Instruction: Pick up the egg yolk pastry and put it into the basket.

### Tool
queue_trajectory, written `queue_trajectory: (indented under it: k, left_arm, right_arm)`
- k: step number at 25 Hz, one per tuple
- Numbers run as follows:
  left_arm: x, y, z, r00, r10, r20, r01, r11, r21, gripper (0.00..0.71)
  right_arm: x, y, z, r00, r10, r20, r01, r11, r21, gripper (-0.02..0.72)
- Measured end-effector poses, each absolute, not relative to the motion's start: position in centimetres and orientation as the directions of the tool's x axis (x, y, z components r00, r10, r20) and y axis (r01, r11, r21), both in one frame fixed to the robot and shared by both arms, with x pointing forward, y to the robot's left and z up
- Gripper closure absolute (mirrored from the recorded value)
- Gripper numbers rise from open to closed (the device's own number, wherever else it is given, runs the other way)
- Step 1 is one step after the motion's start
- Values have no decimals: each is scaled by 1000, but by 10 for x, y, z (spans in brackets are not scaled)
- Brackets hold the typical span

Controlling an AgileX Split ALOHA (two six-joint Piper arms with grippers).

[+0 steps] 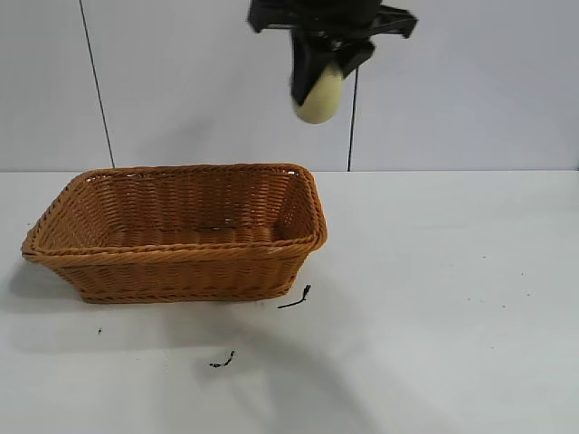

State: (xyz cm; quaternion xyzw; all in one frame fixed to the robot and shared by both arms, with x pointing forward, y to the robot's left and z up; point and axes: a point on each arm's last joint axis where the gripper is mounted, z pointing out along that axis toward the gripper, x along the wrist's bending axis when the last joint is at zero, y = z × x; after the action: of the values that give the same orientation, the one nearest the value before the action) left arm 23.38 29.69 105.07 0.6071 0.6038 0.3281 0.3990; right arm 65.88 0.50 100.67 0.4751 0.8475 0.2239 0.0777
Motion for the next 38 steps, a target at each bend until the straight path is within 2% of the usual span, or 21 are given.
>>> queue_trajectory:
  k: [6, 11, 14, 18, 19, 21, 25, 29, 32, 38]
  left_arm:
    - [234, 297, 1051, 55, 995, -83, 471, 48, 881, 15]
    - [234, 297, 1051, 55, 995, -83, 471, 48, 881, 15]
    - [234, 297, 1051, 55, 995, -83, 471, 48, 881, 15]
    - [234, 297, 1051, 55, 995, -83, 471, 48, 881, 15]
    - [234, 297, 1051, 55, 995, -83, 471, 48, 881, 15]
    - [234, 297, 1051, 55, 995, -83, 471, 48, 881, 15]
    - [234, 297, 1051, 55, 995, -83, 471, 48, 881, 15]
    - [234, 297, 1051, 55, 995, -83, 471, 48, 881, 15]
    - [234, 297, 1051, 55, 995, -83, 471, 48, 881, 15]
    - [234, 297, 1051, 55, 995, -83, 471, 48, 881, 15]
  right_arm:
    - [663, 22, 951, -546, 834, 78, 784, 476, 399, 543]
    - [667, 21, 929, -544, 838, 39, 787, 493, 372, 517]
    - [667, 21, 929, -543, 839, 40, 788, 492, 371, 416]
    - [665, 22, 930, -542, 838, 62, 794, 487, 364, 174]
    - [665, 23, 933, -549, 833, 63, 790, 493, 365, 132]
    - [665, 23, 944, -559, 827, 59, 777, 499, 384, 95]
    - [664, 19, 988, -566, 824, 32, 742, 492, 455, 78]
    - [665, 1, 1037, -544, 838, 32, 731, 455, 508, 78]
    - [678, -30, 1052, -491, 871, 21, 751, 410, 518, 78]
    - [713, -111, 1052, -358, 934, 5, 823, 313, 475, 78]
